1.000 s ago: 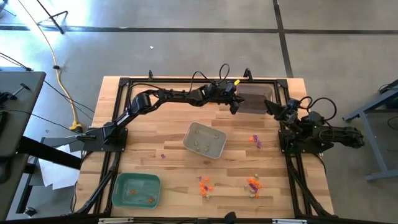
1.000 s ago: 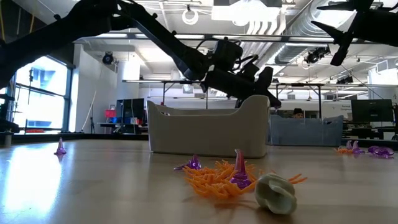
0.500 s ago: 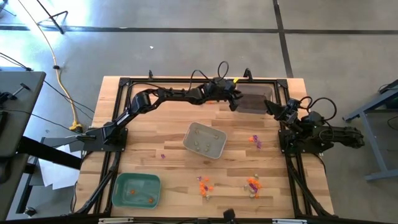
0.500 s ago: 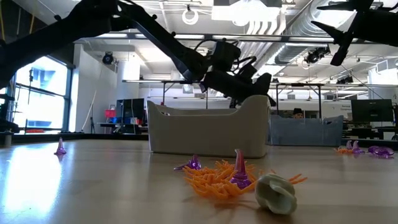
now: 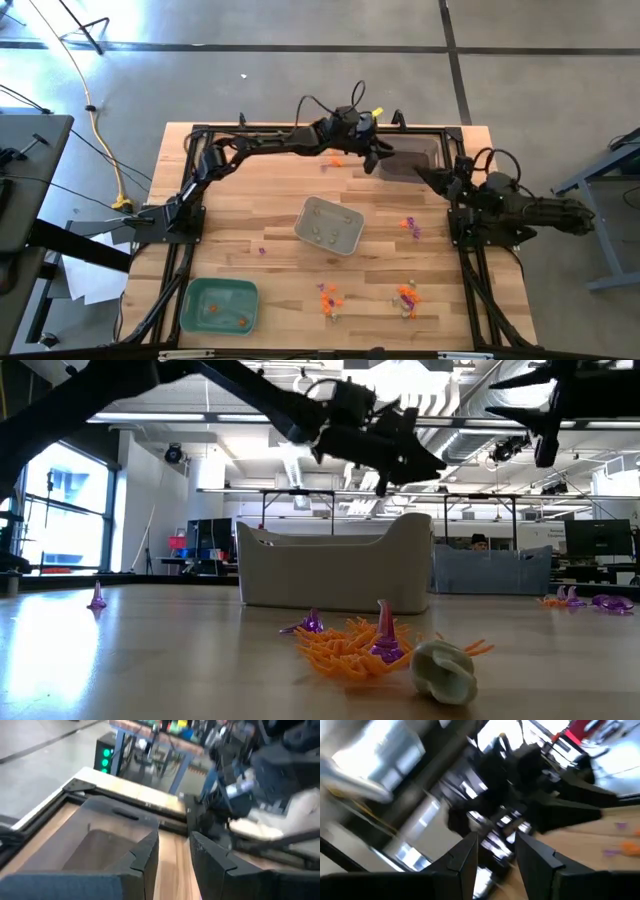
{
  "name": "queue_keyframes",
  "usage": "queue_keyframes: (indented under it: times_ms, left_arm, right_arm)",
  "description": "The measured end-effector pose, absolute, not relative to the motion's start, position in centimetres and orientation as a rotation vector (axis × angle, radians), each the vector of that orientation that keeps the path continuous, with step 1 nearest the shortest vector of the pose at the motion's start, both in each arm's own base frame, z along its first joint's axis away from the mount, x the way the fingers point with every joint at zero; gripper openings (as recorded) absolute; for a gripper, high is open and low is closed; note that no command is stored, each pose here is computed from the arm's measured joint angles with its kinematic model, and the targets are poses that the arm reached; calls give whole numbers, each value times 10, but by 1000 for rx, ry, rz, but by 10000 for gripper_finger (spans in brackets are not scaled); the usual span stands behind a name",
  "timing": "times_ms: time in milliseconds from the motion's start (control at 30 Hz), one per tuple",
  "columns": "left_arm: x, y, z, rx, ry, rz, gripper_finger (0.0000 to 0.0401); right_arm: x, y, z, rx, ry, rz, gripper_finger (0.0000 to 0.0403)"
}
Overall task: Sort Halloween decoration
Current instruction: Put the orange spider toy into the green bin
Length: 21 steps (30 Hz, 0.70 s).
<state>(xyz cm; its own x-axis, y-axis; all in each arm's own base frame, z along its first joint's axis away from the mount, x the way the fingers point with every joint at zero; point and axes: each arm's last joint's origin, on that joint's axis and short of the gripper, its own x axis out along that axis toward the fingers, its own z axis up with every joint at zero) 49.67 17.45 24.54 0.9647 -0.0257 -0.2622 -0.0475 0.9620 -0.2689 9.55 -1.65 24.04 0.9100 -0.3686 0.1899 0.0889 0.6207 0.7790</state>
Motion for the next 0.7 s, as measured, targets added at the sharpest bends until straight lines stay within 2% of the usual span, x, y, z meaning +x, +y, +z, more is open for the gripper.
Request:
queue_keyframes:
  times_ms: [167, 367, 533, 700]
  left_arm:
    - [463, 168, 286, -204, 445, 60, 97]
    - [414, 151, 330, -132, 653, 218, 97]
    - [368, 133, 358, -152, 840, 369, 97]
    - [325, 114, 379, -130, 986, 460, 97]
  right_arm:
    - [108, -17, 277, 710, -72, -368, 126]
    - [143, -21, 302, 514, 232, -451, 126]
    - [176, -35, 307, 440, 371, -478, 126]
    - [205, -58, 290, 473, 505, -460, 126]
